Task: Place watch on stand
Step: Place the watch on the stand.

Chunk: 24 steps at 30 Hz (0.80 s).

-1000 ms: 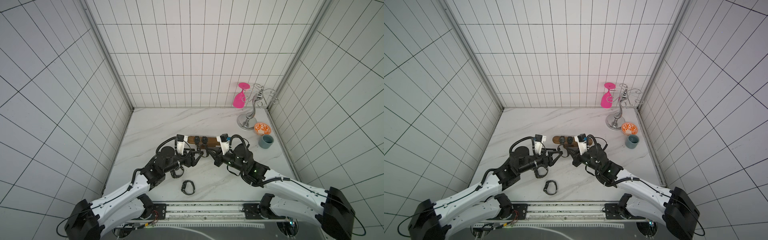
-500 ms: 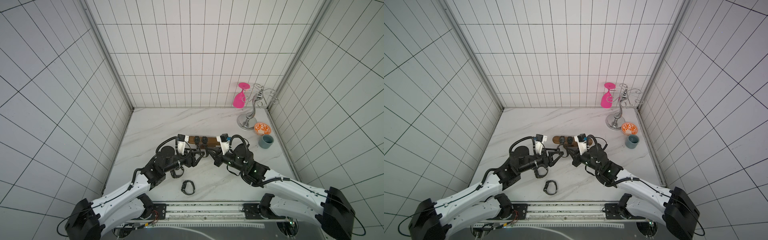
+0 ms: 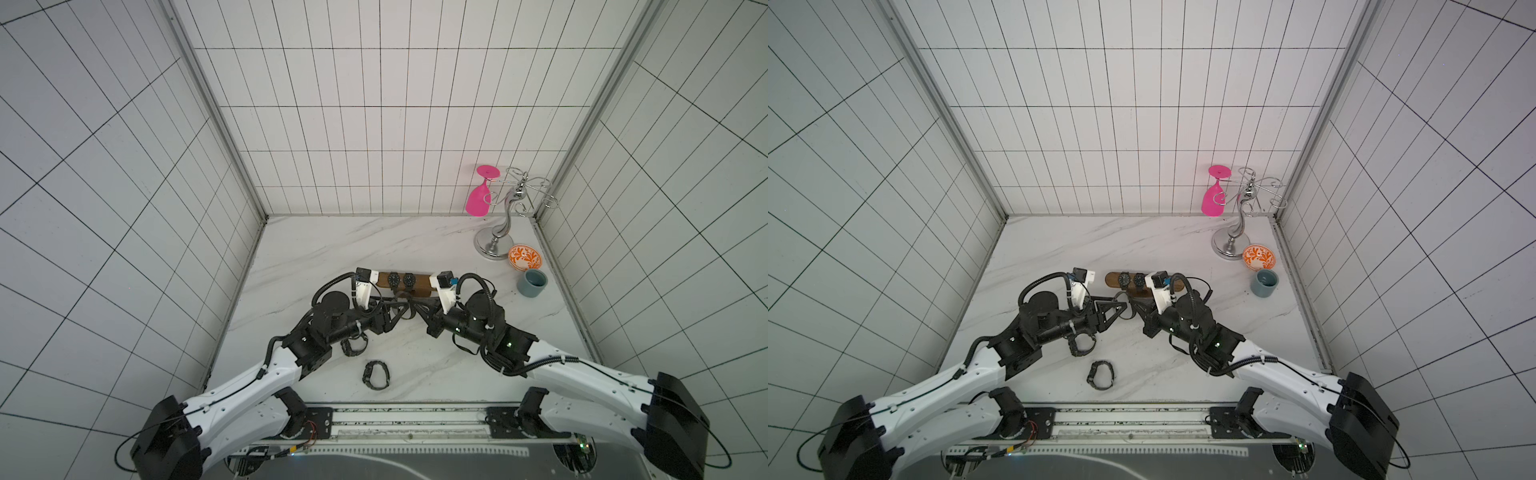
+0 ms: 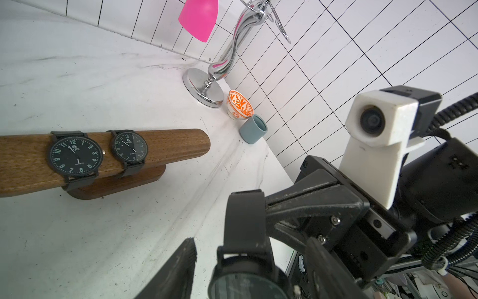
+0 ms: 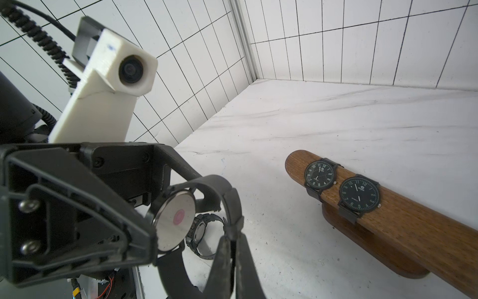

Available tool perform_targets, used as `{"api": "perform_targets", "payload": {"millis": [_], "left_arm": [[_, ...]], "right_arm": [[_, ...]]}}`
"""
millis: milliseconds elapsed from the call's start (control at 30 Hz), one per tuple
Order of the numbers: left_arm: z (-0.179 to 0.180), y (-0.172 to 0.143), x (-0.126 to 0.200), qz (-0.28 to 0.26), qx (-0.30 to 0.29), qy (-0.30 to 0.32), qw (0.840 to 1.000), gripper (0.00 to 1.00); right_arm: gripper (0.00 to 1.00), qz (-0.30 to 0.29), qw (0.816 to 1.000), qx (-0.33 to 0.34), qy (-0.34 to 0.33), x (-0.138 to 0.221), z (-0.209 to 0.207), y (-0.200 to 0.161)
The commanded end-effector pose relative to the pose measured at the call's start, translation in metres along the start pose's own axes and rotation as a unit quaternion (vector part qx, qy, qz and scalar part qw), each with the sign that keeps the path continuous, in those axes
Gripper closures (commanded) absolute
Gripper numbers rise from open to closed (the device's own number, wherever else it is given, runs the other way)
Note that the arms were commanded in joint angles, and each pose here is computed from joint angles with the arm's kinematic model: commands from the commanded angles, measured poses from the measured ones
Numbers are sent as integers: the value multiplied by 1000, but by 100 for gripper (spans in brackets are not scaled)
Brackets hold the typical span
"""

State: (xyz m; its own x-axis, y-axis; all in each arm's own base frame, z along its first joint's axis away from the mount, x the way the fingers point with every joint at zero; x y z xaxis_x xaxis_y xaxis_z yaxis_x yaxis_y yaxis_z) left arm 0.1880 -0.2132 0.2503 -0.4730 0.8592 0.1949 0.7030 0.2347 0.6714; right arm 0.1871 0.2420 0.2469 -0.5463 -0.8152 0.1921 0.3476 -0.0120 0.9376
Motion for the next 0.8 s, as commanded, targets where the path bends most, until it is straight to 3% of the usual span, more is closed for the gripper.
{"api": "perform_targets", "payload": {"millis": [0, 133, 767], "left_arm": [[-12, 8, 0, -9, -8, -24, 1000, 36], [-11, 7, -1, -6, -9, -24, 1000, 34], [-14, 8, 0, -7, -14, -31, 999, 50]], "right_arm": [[100, 0, 1000, 8, -9, 1, -2, -9], [100, -2, 1000, 8, -14, 1, -3, -7], [100, -5, 1000, 8, -10, 2, -1, -2]]}}
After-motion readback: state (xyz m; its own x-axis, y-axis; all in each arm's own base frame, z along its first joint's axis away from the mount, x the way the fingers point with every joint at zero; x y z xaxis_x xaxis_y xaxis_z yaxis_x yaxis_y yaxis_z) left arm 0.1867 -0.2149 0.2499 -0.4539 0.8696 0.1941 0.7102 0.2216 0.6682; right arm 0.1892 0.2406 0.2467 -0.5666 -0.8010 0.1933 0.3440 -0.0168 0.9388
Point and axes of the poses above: each gripper's point midway between its finger pads, its own x axis back along the fingers, its own z axis along the line the jaws close on, y = z × x, the point moved 7 cm from there along x, back along the fingers, and after that the axes turned 4 degrees about x, right-handed, at the moved point
